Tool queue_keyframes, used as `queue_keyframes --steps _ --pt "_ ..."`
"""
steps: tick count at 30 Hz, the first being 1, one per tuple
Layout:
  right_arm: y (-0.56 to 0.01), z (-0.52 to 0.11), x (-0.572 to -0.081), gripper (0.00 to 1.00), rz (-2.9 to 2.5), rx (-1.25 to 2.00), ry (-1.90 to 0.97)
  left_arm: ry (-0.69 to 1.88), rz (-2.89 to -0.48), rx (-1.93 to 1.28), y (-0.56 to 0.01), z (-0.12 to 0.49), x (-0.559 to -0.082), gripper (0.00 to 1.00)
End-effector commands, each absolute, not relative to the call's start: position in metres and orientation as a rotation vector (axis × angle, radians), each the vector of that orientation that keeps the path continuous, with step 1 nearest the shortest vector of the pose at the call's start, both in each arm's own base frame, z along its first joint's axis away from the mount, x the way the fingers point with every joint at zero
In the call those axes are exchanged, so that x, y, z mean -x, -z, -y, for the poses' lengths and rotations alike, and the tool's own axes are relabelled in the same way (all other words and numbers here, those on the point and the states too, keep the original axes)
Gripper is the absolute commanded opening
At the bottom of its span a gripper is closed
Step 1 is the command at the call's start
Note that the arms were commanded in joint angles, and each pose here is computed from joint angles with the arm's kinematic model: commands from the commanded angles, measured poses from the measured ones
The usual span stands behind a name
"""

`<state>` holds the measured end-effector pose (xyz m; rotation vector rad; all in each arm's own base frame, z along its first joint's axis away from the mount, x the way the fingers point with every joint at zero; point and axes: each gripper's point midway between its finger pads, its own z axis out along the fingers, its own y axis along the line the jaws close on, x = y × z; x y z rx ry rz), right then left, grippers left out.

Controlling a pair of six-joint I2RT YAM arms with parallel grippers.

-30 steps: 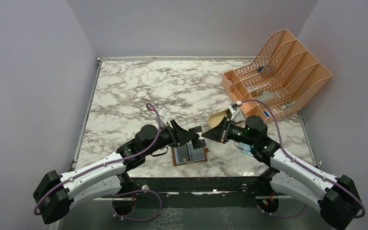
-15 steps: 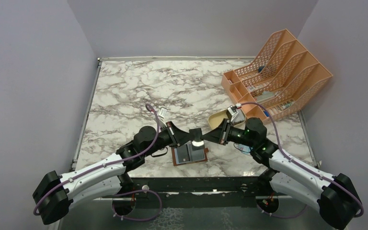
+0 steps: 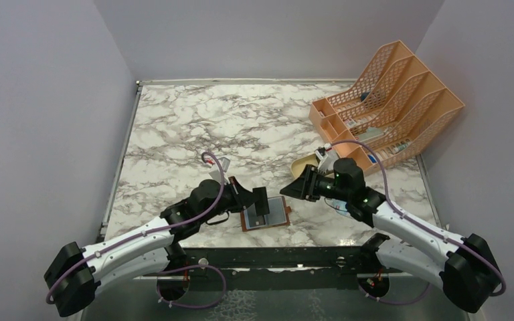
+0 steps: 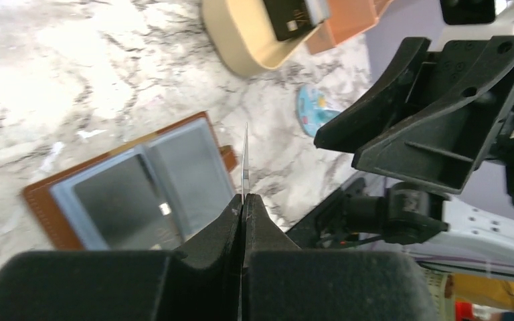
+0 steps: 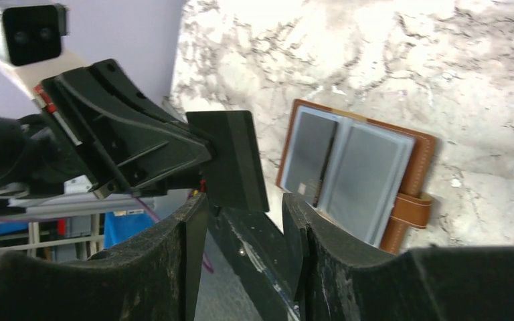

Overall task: Put the credit cards into the card holder
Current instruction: Adjust the card holder at the center of the board, then insert the credit card into the card holder.

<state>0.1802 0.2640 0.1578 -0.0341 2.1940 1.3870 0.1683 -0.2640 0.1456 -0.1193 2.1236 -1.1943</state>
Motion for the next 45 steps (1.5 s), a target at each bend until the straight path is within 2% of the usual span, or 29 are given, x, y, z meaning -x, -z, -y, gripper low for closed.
queue_keyframes --steps 1,6,21,30,36,45 --pt "-0.127 -0.26 -0.185 0.44 -2.318 0.07 -1.25 1.039 -2.159 0.098 -0.132 0.246 -0.177 0.0" --pt "-0.106 -0.265 -0.186 0.39 -2.396 0.105 -1.218 1.052 -2.211 0.112 -0.121 0.24 -0.182 0.0" --pt "-0.048 -0.267 -0.186 0.31 -2.581 0.237 -0.889 1.314 -2.328 0.114 -0.102 0.26 -0.173 0.0" --pt "-0.019 -0.261 -0.18 0.3 -2.652 0.287 -0.746 1.286 -2.405 0.105 -0.081 0.26 -0.168 0.0" --pt "-0.013 -0.259 -0.171 0.21 -2.672 0.284 -0.705 1.277 -2.453 0.1 -0.072 0.263 -0.167 0.0" --pt "-0.006 -0.255 -0.157 0.18 -2.699 0.272 -0.677 1.181 -2.54 0.123 -0.055 0.254 -0.164 0.0"
